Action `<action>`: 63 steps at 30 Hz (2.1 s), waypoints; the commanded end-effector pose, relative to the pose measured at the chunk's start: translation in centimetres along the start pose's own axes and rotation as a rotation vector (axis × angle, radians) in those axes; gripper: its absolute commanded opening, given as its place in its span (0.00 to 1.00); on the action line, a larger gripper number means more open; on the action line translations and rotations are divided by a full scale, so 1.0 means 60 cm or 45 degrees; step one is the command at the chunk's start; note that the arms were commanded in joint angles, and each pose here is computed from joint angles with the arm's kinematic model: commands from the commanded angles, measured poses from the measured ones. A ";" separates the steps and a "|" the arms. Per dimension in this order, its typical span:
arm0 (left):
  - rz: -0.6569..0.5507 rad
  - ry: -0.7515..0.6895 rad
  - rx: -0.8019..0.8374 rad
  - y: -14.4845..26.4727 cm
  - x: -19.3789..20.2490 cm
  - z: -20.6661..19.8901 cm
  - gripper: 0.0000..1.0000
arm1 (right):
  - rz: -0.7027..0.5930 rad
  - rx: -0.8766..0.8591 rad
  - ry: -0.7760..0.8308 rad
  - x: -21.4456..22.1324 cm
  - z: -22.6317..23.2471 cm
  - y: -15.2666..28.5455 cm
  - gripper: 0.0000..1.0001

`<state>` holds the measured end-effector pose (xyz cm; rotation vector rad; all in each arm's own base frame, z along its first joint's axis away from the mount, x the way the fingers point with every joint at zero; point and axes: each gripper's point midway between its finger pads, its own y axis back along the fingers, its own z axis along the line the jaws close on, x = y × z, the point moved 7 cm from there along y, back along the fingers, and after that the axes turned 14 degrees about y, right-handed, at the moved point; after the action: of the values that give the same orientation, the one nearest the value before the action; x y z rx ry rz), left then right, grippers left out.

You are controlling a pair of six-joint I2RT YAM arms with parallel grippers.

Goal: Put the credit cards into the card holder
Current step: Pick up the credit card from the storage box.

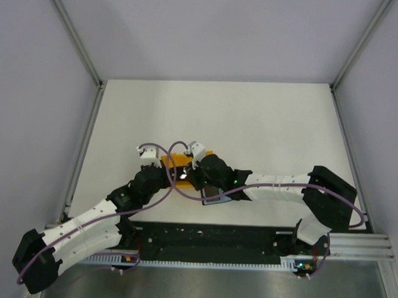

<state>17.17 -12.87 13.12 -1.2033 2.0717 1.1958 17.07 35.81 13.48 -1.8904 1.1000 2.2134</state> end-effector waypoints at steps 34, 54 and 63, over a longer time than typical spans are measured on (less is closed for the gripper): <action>-0.139 0.090 0.131 -0.007 -0.039 -0.045 0.00 | 0.123 0.430 0.065 0.006 -0.033 -0.075 0.59; -0.148 0.065 0.135 -0.010 -0.034 -0.039 0.00 | -0.100 -0.031 -0.061 -0.046 0.029 -0.019 0.00; -0.142 0.053 0.116 -0.014 -0.029 -0.033 0.00 | -0.192 0.176 -0.015 -0.060 -0.008 0.024 0.29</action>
<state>17.83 -12.59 12.64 -1.2075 2.0036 1.2200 17.09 36.06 15.48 -1.8353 1.0756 2.1270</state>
